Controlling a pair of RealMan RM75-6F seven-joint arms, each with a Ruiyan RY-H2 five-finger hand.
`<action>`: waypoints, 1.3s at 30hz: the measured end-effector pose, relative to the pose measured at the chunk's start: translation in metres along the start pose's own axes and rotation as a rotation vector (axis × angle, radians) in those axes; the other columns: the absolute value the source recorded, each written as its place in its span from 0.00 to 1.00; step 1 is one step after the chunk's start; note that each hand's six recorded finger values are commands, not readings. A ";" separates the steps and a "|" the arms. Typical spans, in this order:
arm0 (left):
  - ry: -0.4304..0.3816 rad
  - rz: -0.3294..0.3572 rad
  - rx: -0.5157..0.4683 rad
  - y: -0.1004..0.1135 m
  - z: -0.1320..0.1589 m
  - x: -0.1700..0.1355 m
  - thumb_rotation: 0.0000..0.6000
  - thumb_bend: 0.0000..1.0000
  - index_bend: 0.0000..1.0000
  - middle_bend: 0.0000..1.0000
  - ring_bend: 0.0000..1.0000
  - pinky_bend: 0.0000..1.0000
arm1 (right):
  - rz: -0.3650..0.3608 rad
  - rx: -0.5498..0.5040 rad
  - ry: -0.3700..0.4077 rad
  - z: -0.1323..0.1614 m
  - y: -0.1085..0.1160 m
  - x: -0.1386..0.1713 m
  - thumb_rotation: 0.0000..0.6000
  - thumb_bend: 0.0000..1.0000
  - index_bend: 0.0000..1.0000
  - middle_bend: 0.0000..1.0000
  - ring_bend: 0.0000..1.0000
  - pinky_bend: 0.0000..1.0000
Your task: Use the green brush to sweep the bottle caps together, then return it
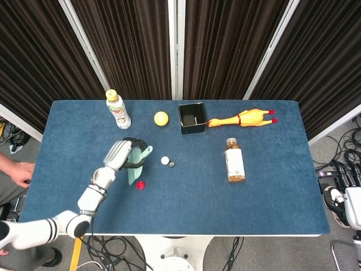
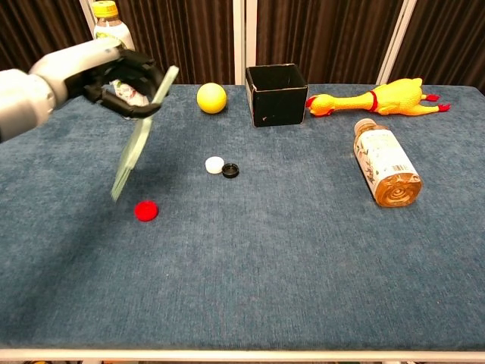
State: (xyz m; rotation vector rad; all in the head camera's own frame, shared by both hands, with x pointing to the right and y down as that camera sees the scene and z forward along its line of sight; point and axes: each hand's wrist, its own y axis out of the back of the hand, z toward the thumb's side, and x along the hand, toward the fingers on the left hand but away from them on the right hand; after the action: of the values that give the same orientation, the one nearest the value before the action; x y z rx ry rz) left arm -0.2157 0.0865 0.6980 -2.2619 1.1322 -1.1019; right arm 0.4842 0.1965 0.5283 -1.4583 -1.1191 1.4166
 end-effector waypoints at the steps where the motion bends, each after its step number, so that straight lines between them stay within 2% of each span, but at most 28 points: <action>1: 0.023 0.011 0.012 0.000 -0.001 -0.006 1.00 0.41 0.50 0.51 0.34 0.24 | 0.001 -0.001 0.001 0.000 0.000 0.000 1.00 0.30 0.00 0.13 0.00 0.00; 8: 0.184 0.087 0.141 0.001 -0.011 -0.040 1.00 0.41 0.50 0.51 0.34 0.24 | 0.001 -0.003 -0.003 -0.001 -0.001 0.000 1.00 0.30 0.00 0.13 0.00 0.00; 14: 0.294 0.091 0.097 -0.024 0.000 -0.059 1.00 0.41 0.50 0.51 0.34 0.24 | 0.006 0.000 -0.006 -0.001 -0.002 0.000 1.00 0.30 0.00 0.13 0.00 0.00; 22: 0.318 0.077 0.064 -0.053 0.012 -0.052 1.00 0.41 0.50 0.51 0.34 0.25 | 0.009 0.007 -0.013 -0.002 0.000 0.001 1.00 0.30 0.00 0.13 0.00 0.00; 39: 0.270 0.145 0.148 -0.090 0.039 0.000 1.00 0.41 0.49 0.51 0.34 0.25 | 0.008 0.008 -0.030 -0.007 0.001 0.003 1.00 0.30 0.00 0.13 0.00 0.00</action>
State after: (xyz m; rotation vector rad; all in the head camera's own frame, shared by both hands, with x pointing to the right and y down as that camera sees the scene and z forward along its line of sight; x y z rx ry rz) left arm -0.1400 0.1405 0.7298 -1.9282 1.2490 -1.4110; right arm 0.4916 0.1995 0.5267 -1.4419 -1.1257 1.4514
